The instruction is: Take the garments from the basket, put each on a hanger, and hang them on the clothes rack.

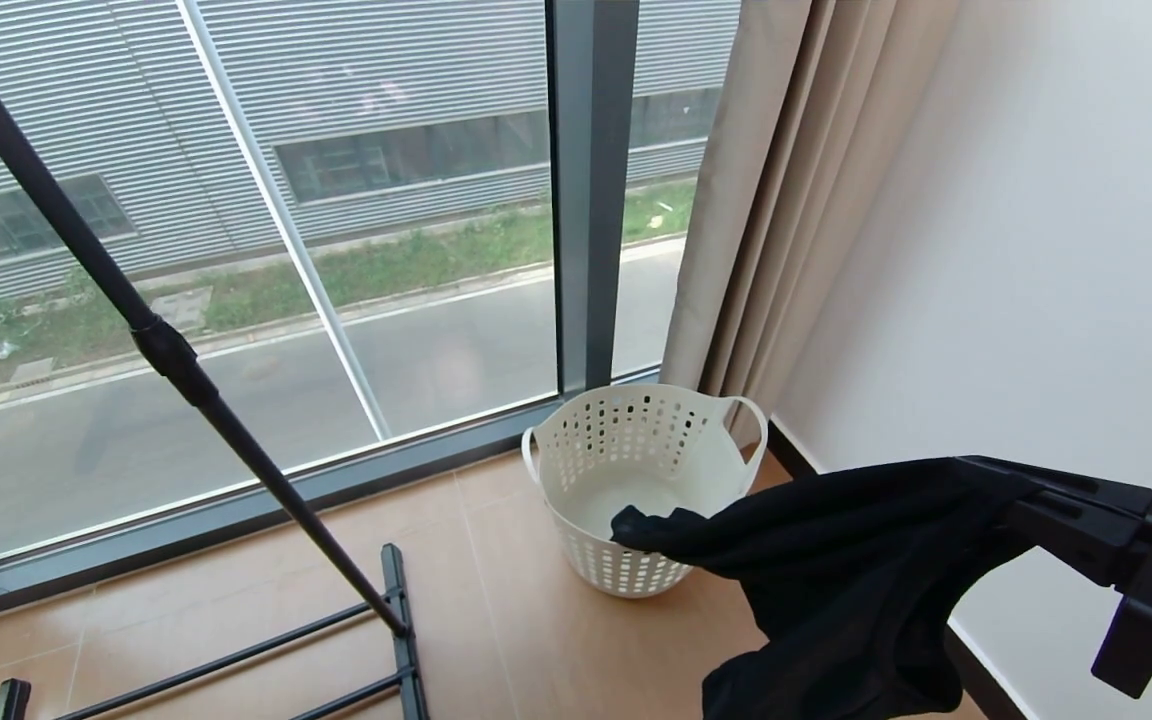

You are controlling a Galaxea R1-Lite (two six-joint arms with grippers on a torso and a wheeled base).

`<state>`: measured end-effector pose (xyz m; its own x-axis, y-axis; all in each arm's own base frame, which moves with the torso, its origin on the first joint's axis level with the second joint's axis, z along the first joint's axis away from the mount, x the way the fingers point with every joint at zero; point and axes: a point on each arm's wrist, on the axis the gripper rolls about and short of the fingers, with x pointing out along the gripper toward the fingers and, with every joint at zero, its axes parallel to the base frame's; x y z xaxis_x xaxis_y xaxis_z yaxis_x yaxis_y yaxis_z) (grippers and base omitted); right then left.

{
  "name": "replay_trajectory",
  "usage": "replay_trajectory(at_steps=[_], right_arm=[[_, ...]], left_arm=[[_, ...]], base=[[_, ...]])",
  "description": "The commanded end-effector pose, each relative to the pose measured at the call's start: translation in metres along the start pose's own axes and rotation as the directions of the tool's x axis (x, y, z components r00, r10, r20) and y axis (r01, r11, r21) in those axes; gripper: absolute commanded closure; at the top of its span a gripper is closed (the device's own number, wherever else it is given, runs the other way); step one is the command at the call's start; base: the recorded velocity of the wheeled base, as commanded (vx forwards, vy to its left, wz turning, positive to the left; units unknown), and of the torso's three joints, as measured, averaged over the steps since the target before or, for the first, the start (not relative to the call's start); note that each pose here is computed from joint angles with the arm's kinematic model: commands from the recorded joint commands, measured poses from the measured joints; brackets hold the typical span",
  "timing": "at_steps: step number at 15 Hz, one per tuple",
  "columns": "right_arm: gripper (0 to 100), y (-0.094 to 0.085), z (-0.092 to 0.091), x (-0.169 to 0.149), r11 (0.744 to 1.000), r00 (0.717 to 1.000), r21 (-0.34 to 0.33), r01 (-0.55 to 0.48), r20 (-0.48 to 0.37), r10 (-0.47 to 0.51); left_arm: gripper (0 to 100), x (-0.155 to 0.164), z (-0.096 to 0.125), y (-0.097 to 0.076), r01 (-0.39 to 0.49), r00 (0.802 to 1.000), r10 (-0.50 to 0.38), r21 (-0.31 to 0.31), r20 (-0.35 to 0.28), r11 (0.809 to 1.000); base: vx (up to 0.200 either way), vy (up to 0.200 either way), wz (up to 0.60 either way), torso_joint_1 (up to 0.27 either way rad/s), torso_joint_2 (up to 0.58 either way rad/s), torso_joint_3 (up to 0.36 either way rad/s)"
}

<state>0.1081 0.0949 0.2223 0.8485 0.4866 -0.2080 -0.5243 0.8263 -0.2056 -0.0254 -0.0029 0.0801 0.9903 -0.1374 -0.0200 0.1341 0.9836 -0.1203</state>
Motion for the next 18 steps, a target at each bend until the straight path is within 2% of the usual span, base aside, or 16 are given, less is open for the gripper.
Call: replay_trajectory(at_steps=[1, 3, 7, 13, 18], right_arm=[[100, 0.002, -0.002, 0.008, 1.000, 1.000, -0.005, -0.003, -0.028, 0.003], [100, 0.003, -0.005, 0.015, 1.000, 0.998, -0.007, 0.001, -0.058, -0.001], [100, 0.002, -0.006, 0.018, 1.000, 0.998, -0.003, 0.009, -0.067, -0.009], [100, 0.000, -0.007, 0.019, 1.000, 0.997, -0.001, 0.019, -0.077, -0.019], [100, -0.001, -0.010, 0.025, 1.000, 0.995, -0.002, 0.029, -0.101, -0.029]], left_arm=[[0, 0.000, 0.000, 0.000, 0.000, 1.000, 0.000, 0.000, 0.000, 1.000], [0, 0.000, 0.000, 0.000, 0.000, 1.000, 0.000, 0.000, 0.000, 1.000], [0, 0.000, 0.000, 0.000, 0.000, 1.000, 0.000, 0.000, -0.001, 1.000], [0, 0.000, 0.000, 0.000, 0.000, 1.000, 0.000, 0.000, -0.001, 1.000], [0, 0.000, 0.000, 0.000, -0.001, 1.000, 0.001, -0.002, 0.002, 1.000]], base=[[0.000, 0.000, 0.00, 0.012, 0.00, 0.193], [0.000, 0.000, 0.00, 0.010, -0.04, 0.178], [0.000, 0.000, 0.00, 0.110, -0.34, -0.048], [0.000, 0.000, 0.00, 0.169, -0.48, -0.116], [0.000, 0.000, 0.00, 0.210, -0.54, -0.277]])
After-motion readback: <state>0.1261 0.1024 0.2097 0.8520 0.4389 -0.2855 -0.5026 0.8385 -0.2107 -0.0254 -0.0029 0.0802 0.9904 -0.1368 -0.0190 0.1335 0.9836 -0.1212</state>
